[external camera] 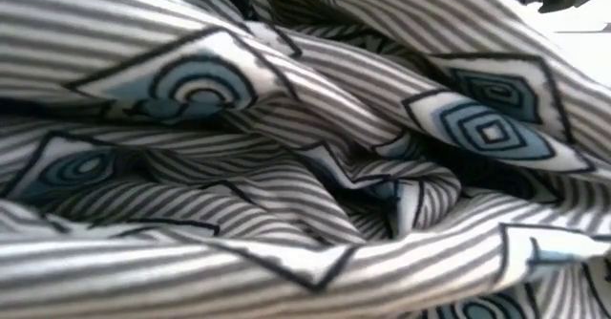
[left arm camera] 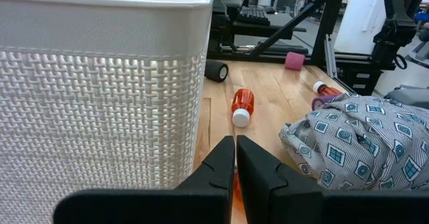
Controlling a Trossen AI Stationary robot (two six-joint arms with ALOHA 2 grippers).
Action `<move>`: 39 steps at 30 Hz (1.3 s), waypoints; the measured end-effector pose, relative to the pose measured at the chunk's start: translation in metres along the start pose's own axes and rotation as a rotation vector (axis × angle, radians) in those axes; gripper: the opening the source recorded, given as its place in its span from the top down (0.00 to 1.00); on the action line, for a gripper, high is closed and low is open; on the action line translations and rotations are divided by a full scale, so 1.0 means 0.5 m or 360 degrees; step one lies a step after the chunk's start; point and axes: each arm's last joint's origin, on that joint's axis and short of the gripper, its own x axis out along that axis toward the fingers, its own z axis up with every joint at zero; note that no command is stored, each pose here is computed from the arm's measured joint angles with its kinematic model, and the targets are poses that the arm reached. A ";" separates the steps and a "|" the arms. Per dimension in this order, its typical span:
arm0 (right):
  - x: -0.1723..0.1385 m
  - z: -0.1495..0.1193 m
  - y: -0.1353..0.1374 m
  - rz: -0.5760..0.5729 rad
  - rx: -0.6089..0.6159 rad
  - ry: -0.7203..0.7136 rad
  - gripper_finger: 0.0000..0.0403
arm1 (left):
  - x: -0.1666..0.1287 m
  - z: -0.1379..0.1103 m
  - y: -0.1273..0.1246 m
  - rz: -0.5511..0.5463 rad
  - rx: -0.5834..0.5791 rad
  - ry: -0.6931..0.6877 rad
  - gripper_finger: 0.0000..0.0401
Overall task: Pick & Place Medicine items
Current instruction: Put the black bandage into the white bin
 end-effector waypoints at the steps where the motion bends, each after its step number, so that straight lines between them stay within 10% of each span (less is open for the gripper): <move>1: 0.003 -0.001 0.000 0.0004 -0.0022 0.0009 0.92 | 0.000 0.000 0.000 -0.0001 0.0000 -0.0001 0.95; 14: 0.040 -0.024 0.003 0.0033 0.0140 0.0158 0.92 | 0.000 0.000 0.000 -0.0001 0.0000 0.0000 0.95; 25: 0.047 -0.057 -0.009 -0.0529 0.0175 0.0580 0.92 | 0.000 0.000 0.000 -0.0001 0.0000 -0.0001 0.95; 39: -0.013 -0.008 0.010 -0.0300 0.0495 0.1088 0.92 | 0.000 0.000 0.000 0.0000 0.0000 0.0000 0.95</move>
